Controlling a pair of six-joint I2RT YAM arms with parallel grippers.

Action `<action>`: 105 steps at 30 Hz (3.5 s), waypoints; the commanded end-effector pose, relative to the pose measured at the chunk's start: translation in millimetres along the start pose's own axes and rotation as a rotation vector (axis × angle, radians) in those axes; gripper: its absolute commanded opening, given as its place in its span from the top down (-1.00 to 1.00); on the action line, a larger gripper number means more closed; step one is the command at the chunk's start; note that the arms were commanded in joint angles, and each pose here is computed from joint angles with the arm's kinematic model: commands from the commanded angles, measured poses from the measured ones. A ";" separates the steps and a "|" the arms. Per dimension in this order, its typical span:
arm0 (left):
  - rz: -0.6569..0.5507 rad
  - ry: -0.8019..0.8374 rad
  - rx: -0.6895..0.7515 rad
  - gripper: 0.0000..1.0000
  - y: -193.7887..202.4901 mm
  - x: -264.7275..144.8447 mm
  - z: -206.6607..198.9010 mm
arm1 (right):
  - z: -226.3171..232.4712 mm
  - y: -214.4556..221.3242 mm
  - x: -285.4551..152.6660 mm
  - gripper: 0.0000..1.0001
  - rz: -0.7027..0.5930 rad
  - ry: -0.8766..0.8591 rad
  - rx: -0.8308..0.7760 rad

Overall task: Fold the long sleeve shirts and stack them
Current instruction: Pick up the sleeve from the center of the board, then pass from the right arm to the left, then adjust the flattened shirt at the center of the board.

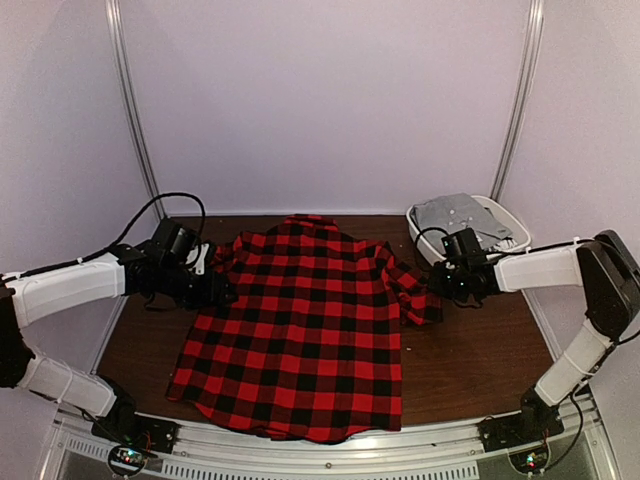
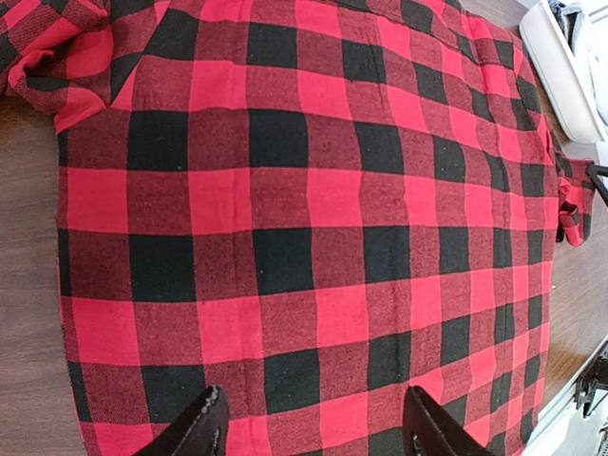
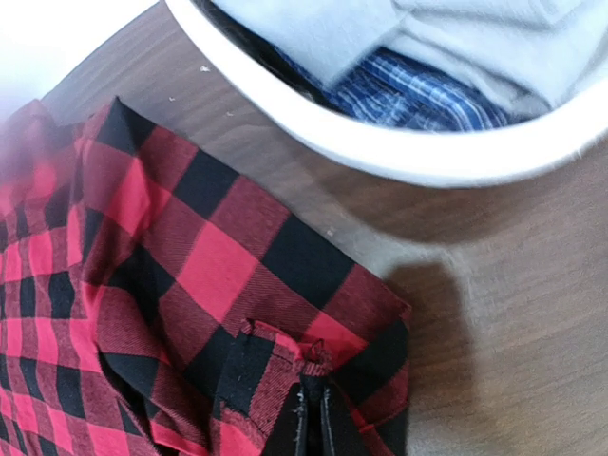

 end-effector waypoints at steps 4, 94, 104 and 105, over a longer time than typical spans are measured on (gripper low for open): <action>-0.024 0.070 0.044 -0.28 -7.7 -4.4 -17.5 | 2.2 -52.5 -39.4 1.00 -0.118 0.058 -0.055; -0.047 0.580 0.244 1.00 -44.2 49.1 -161.9 | 198.6 -54.1 -81.2 -0.10 -0.211 -0.523 -0.403; -0.231 0.466 0.217 1.00 -84.2 14.2 -167.6 | 99.5 -32.7 -82.1 -0.39 -0.170 -0.221 -0.226; -0.239 0.457 0.212 1.00 -87.2 11.9 -165.4 | 92.0 -28.7 -78.9 -0.43 -0.157 -0.208 -0.213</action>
Point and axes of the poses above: each gripper's point midway between its finger pads, its own x axis out along the fingers, its own z axis along the line the jaws close on, y = z × x, the point moved 5 cm from there along -x, back along the fingers, and after that the axes turned 15 degrees about -x, right-handed, at the moved point
